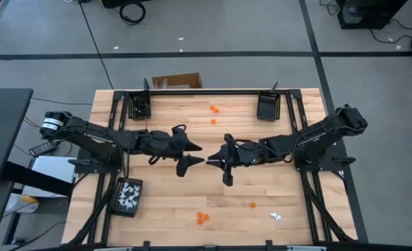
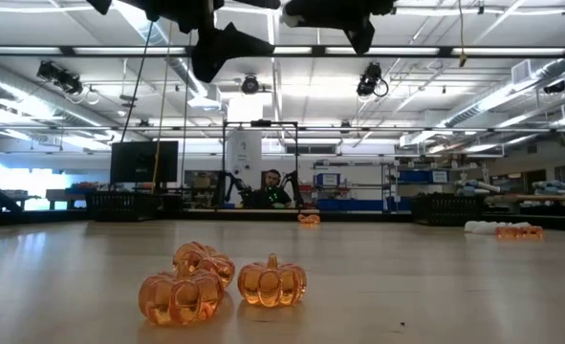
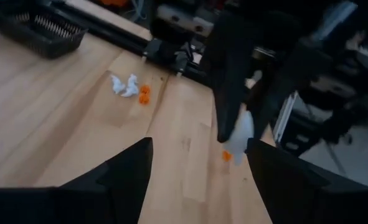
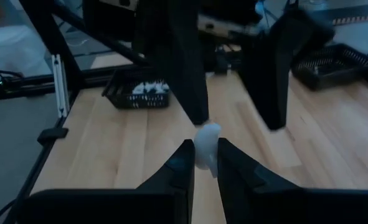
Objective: Sort Halloween decoration
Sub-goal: Put the white ghost toy into the bottom black basket
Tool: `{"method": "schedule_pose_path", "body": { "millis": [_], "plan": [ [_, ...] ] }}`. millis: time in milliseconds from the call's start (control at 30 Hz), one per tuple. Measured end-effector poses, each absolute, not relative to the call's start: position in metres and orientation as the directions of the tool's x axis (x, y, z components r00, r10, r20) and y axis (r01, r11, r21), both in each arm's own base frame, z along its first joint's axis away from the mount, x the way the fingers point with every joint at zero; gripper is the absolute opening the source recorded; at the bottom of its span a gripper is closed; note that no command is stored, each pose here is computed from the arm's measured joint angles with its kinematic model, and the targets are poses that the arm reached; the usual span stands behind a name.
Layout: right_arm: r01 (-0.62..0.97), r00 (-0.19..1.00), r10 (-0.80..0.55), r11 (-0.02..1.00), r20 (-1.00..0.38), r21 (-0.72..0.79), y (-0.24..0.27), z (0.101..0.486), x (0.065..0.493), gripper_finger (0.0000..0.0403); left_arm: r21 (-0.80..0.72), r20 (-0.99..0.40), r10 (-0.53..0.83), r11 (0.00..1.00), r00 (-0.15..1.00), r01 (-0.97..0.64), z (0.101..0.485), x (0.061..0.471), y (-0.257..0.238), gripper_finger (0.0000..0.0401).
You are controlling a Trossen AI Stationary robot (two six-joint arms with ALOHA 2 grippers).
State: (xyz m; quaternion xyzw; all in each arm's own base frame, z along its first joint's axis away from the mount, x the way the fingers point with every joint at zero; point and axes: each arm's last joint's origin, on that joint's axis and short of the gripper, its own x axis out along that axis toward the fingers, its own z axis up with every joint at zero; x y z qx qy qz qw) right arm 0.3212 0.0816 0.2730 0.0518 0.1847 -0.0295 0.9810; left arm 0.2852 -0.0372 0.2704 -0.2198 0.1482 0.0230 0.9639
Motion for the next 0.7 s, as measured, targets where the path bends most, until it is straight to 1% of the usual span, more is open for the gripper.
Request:
{"method": "schedule_pose_path", "body": {
  "millis": [200,300,400,533,700],
  "plan": [
    [0.087,0.941,-0.054,0.993,-0.334,0.084,0.075,0.276,0.324,0.0057,-0.57,-0.284,-0.052,0.812,0.957,-0.125,0.272,0.286,-0.031,0.027],
    [0.085,0.948,-0.062,0.994,-0.312,0.062,0.072,0.278,0.325,0.0057,-0.657,-0.262,-0.054,0.741,0.963,-0.138,0.274,0.287,-0.028,0.027],
    [0.093,0.953,-0.072,0.994,-0.294,0.058,0.069,0.28,0.327,0.0057,-0.727,-0.219,-0.07,0.677,0.973,-0.115,0.278,0.289,-0.024,0.0268],
    [0.099,0.959,-0.08,0.993,-0.273,0.057,0.066,0.282,0.328,0.0057,-0.771,-0.181,-0.076,0.631,0.981,-0.093,0.28,0.291,-0.02,0.0252],
    [0.102,0.966,-0.087,0.994,-0.243,0.05,0.063,0.285,0.33,0.0057,-0.795,-0.174,-0.075,0.599,0.982,-0.095,0.281,0.291,-0.019,0.0218]
  ]
}}
